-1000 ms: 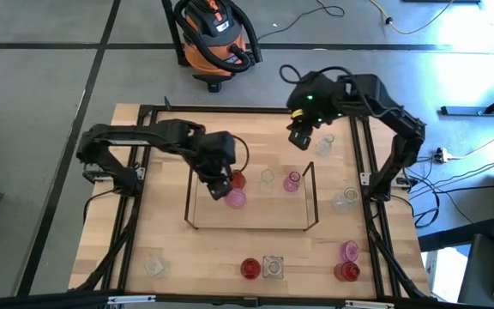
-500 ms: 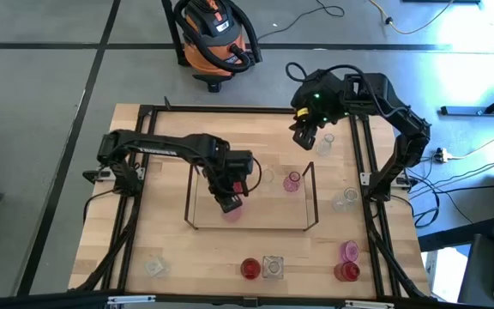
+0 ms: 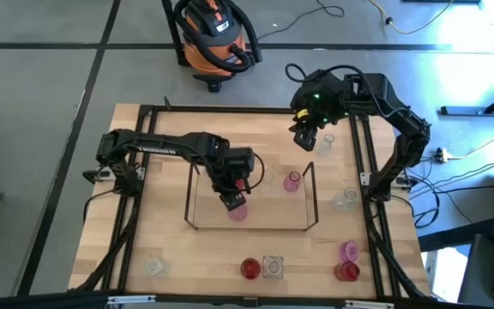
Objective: Sort vases onto shelf
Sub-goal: Put the left purple flower vase on the shelf aligned with the other purple flower vase
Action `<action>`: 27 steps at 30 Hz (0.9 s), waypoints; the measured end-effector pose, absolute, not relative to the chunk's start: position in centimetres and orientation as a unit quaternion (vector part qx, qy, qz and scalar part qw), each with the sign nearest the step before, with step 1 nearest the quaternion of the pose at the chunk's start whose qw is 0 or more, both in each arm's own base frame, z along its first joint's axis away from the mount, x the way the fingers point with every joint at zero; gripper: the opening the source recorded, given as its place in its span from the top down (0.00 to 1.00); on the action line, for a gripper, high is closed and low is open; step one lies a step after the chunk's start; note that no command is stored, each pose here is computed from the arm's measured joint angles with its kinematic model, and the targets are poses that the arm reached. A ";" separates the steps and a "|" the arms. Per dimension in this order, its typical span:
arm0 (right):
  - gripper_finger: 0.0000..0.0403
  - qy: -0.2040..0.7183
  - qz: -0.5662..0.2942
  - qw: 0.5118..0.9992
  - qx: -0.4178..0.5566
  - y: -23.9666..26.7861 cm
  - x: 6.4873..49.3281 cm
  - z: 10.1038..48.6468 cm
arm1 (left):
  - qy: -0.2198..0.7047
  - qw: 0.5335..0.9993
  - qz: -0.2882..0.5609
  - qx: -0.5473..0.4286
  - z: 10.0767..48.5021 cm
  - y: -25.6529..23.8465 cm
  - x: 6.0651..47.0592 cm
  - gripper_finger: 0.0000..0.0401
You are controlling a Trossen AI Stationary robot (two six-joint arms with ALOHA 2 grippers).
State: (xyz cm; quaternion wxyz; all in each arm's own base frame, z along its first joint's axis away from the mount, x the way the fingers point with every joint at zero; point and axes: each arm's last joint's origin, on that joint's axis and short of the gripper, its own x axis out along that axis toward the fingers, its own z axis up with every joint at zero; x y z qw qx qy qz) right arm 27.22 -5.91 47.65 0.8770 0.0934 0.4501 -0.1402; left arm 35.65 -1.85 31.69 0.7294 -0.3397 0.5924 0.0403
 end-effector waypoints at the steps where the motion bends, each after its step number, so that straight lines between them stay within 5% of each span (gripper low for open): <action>1: 0.65 0.450 -0.139 0.877 0.094 -5.9 27.2 47.6 | 0.592 0.729 0.041 -0.340 31.7 -1.8 35.7 0.79; 8: 0.65 0.451 -0.106 0.880 0.107 -5.7 27.3 47.6 | 0.592 0.731 0.058 -0.335 33.3 -1.7 35.2 0.79; 14: 0.65 0.426 -0.044 0.894 0.135 -5.2 27.8 48.0 | 0.548 0.782 0.078 -0.286 38.2 -1.5 33.6 0.79; 19: 0.65 0.371 0.043 0.919 0.127 -2.8 29.2 48.8 | 0.472 0.841 0.135 -0.226 42.6 -1.1 28.5 0.79; 27: 0.66 0.317 0.232 0.917 0.072 3.0 33.6 47.8 | 0.326 0.885 0.196 -0.267 46.2 -0.7 19.7 0.79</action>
